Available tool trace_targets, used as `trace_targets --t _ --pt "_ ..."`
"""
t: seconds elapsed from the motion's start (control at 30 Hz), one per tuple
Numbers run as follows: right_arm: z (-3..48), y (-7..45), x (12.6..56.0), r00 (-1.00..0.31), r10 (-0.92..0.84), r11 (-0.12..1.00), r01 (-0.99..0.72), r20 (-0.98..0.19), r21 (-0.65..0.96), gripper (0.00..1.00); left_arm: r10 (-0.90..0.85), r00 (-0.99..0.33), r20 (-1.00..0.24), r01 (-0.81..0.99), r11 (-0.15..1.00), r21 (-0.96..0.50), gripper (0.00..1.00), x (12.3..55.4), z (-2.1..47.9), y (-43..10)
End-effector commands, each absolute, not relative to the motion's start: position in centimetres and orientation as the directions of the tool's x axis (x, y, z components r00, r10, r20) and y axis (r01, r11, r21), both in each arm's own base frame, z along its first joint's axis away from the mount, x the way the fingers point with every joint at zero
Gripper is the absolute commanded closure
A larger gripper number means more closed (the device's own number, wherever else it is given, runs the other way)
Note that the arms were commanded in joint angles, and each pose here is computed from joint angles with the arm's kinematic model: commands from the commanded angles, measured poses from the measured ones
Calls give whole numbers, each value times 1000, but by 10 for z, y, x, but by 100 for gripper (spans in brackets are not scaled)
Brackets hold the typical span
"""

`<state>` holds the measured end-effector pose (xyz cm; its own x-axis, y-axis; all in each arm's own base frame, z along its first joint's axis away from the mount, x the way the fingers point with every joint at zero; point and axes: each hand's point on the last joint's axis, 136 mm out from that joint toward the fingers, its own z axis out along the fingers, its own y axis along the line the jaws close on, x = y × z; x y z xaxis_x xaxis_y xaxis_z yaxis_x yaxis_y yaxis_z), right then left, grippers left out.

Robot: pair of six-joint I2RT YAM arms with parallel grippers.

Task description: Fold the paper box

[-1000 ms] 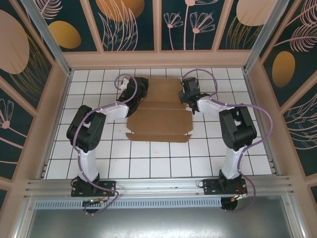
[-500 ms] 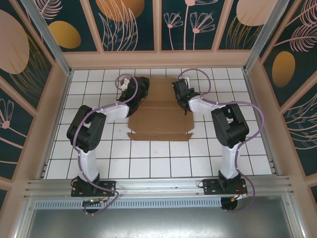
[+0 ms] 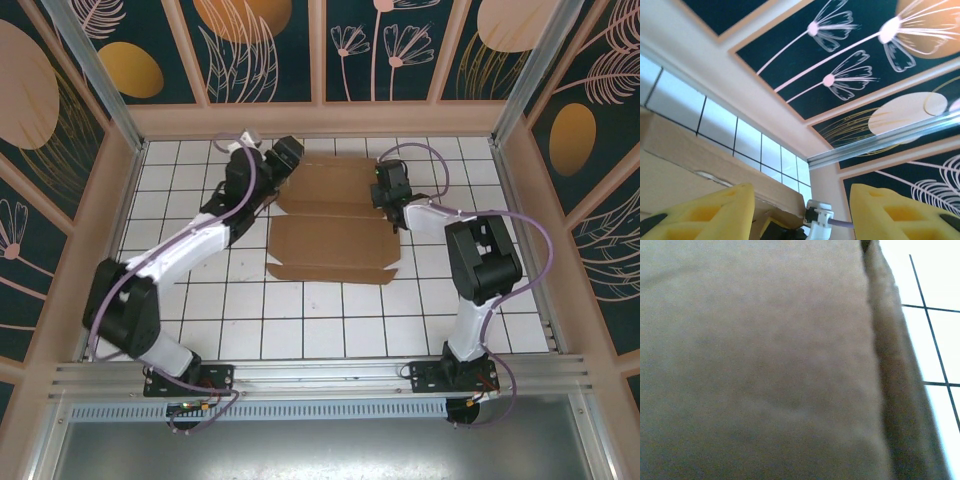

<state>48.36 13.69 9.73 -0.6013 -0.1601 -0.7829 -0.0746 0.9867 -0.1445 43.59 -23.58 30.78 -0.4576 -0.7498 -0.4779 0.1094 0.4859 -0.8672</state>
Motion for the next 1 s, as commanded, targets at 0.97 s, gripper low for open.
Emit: trace_targets --t 0.97 --pt "84 151 450 -589 -187 979 -177 -787 -100 100 -526 -438 -729 -38 821 -570 73 455 221 -97"
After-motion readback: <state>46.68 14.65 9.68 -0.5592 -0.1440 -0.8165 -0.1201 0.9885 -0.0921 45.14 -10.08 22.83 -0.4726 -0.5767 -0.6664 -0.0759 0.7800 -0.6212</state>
